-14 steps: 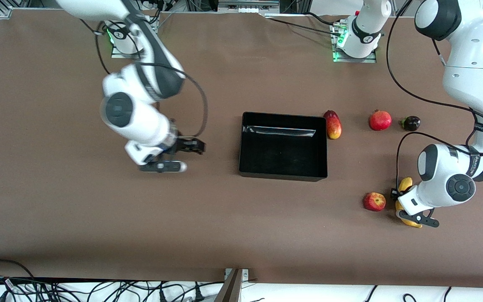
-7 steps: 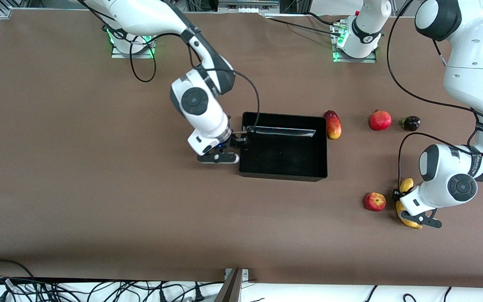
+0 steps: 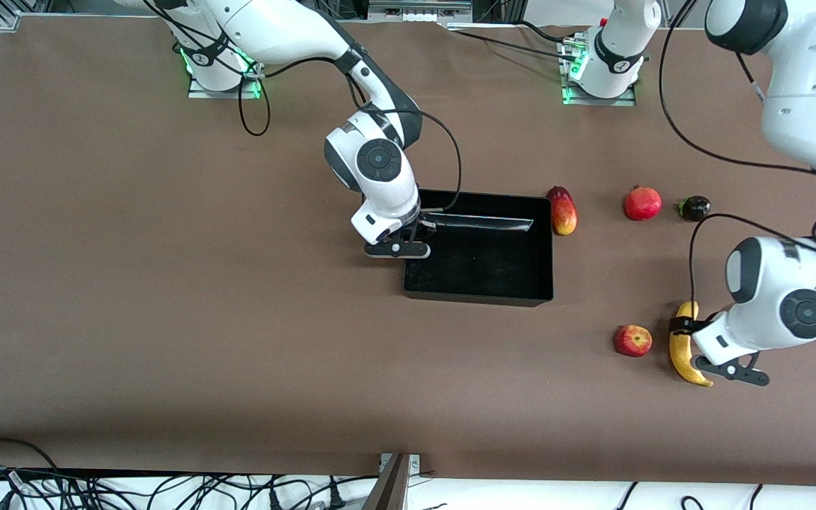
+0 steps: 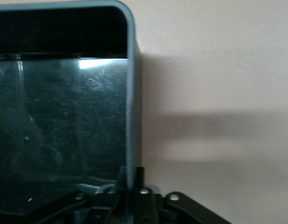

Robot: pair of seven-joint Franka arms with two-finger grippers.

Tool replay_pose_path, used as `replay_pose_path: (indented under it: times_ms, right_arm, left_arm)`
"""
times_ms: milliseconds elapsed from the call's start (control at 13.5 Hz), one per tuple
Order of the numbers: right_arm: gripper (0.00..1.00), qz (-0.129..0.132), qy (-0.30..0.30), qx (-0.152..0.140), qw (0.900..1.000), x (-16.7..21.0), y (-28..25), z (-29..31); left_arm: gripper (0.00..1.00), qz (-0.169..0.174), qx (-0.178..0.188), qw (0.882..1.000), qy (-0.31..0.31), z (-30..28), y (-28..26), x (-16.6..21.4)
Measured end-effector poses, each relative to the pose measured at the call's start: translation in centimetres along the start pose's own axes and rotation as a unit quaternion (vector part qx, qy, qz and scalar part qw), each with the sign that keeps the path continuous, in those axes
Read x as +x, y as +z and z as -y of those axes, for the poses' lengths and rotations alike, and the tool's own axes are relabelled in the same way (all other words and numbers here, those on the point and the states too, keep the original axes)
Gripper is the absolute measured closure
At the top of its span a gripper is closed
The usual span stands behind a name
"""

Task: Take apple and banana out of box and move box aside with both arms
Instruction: 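Place the banana beside the apple while the right gripper grips the box, then drag the black box with the right gripper while the left gripper withdraws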

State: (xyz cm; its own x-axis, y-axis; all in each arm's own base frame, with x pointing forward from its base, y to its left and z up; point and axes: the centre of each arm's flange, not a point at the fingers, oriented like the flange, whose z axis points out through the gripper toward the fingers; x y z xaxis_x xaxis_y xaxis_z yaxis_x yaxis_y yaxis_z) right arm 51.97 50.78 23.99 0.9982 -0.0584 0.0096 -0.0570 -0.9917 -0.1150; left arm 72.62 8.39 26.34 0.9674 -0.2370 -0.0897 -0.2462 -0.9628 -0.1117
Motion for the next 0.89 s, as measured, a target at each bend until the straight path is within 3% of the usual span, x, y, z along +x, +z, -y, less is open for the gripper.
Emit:
replay_pose_path:
  times_ms: [222,444,667,889]
  right_arm:
    - [0.95,-0.002,0.002,-0.001,1.000,0.3,0.0,-0.2]
    - [0.95,-0.008,0.017,-0.009,1.000,2.4,-1.5,-2.1]
    - [0.95,0.010,0.027,-0.037,0.999,6.6,-6.9,-7.5]
    - [0.95,0.020,0.023,-0.041,0.999,10.8,-13.2,-15.1]
  left_arm:
    - [0.00,-0.001,-0.034,0.999,-0.020,-1.9,-11.2,-1.9]
    - [0.00,0.007,-0.033,0.999,-0.040,-4.1,-19.1,-4.6]
    - [0.00,-0.005,-0.028,0.998,-0.049,-6.4,-25.1,-8.0]
    - [0.00,-0.011,-0.037,0.997,-0.061,-7.5,-29.0,-12.4]
